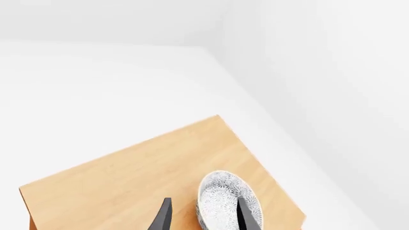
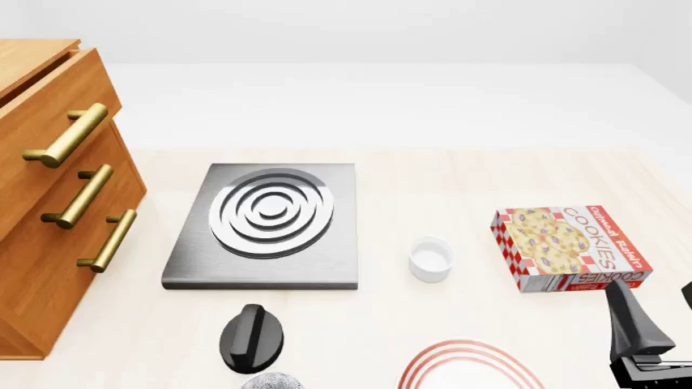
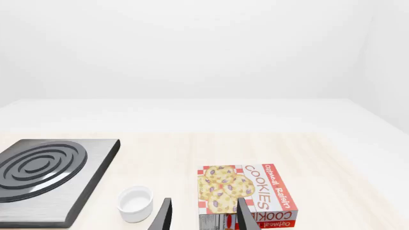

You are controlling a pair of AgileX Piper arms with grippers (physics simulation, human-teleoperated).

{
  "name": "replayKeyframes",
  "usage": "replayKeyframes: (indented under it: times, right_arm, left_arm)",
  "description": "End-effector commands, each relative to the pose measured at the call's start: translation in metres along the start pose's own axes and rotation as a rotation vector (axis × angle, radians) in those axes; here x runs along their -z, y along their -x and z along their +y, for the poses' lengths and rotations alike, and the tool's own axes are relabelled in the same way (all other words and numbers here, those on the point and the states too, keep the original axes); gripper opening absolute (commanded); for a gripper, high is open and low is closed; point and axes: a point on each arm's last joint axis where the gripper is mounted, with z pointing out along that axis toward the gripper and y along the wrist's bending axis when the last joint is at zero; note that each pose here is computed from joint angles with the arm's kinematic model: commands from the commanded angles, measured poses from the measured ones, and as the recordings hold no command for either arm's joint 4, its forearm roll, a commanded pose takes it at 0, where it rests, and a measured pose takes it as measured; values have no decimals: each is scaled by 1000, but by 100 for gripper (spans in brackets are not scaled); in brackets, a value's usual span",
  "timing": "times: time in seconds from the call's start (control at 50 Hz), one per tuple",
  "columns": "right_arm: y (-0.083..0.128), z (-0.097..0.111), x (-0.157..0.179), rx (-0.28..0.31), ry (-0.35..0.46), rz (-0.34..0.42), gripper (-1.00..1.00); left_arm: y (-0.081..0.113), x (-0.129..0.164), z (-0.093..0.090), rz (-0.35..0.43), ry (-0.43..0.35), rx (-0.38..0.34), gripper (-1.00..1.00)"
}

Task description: Pick the akita bowl on the wooden cabinet and place it on the plate.

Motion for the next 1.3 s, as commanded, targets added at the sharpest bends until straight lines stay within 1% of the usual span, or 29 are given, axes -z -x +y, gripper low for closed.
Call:
replayKeyframes:
  times: [0.02,0.26,0.58,0.78,1.18,1.3]
  right_arm:
    - [0,0,0,0,0,0,100]
    - [0,0,0,0,0,0,100]
    - [0,0,0,0,0,0,100]
    - [0,0,0,0,0,0,100]
    - [0,0,0,0,0,0,100]
    - [0,0,0,0,0,0,100]
  left_arm:
    - [-7,-11,2,23,6,-1,100]
    - [-16,-20,3,48,9,-2,100]
    - [-21,-29,2,61,3,-14,100]
    - [-33,-37,2,86,-2,-30,100]
    - [-44,-40,0,115,-13,-56,100]
    - [-50,-42,1,129,-12,-56,100]
